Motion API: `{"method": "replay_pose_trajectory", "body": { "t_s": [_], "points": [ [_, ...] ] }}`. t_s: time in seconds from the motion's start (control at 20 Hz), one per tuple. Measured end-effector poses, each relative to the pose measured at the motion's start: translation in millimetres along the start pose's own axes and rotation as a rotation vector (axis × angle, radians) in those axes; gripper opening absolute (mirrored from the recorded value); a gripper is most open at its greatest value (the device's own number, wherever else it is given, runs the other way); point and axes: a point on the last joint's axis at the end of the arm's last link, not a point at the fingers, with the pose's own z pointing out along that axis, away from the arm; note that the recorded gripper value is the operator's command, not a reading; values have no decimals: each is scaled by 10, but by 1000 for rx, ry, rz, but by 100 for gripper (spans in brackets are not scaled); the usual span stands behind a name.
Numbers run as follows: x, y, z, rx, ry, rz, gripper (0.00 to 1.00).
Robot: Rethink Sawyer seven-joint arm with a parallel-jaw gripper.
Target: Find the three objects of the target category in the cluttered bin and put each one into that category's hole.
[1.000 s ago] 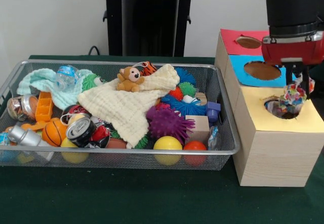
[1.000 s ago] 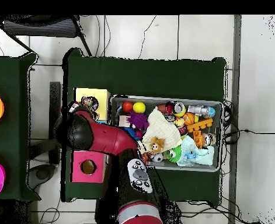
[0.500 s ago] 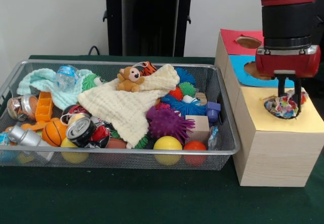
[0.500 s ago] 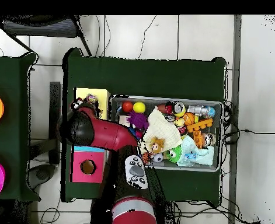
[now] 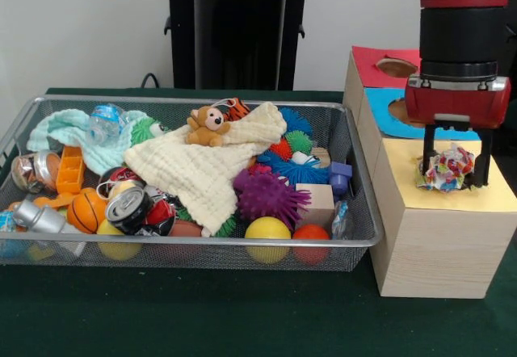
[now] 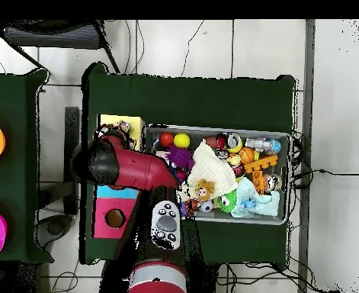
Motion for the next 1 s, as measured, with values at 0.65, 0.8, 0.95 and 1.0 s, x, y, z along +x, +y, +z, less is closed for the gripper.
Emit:
{"method": "replay_pose_trajectory", "body": {
  "t_s": [0.65, 0.8, 0.95, 1.0],
  "points": [
    [-223, -147, -165, 104, 143, -16, 100],
    [-279, -160, -181, 107, 133, -15, 100],
    [-301, -158, -188, 107, 129, -15, 100],
    [-301, -159, -187, 107, 129, -15, 100]
  ]
}}
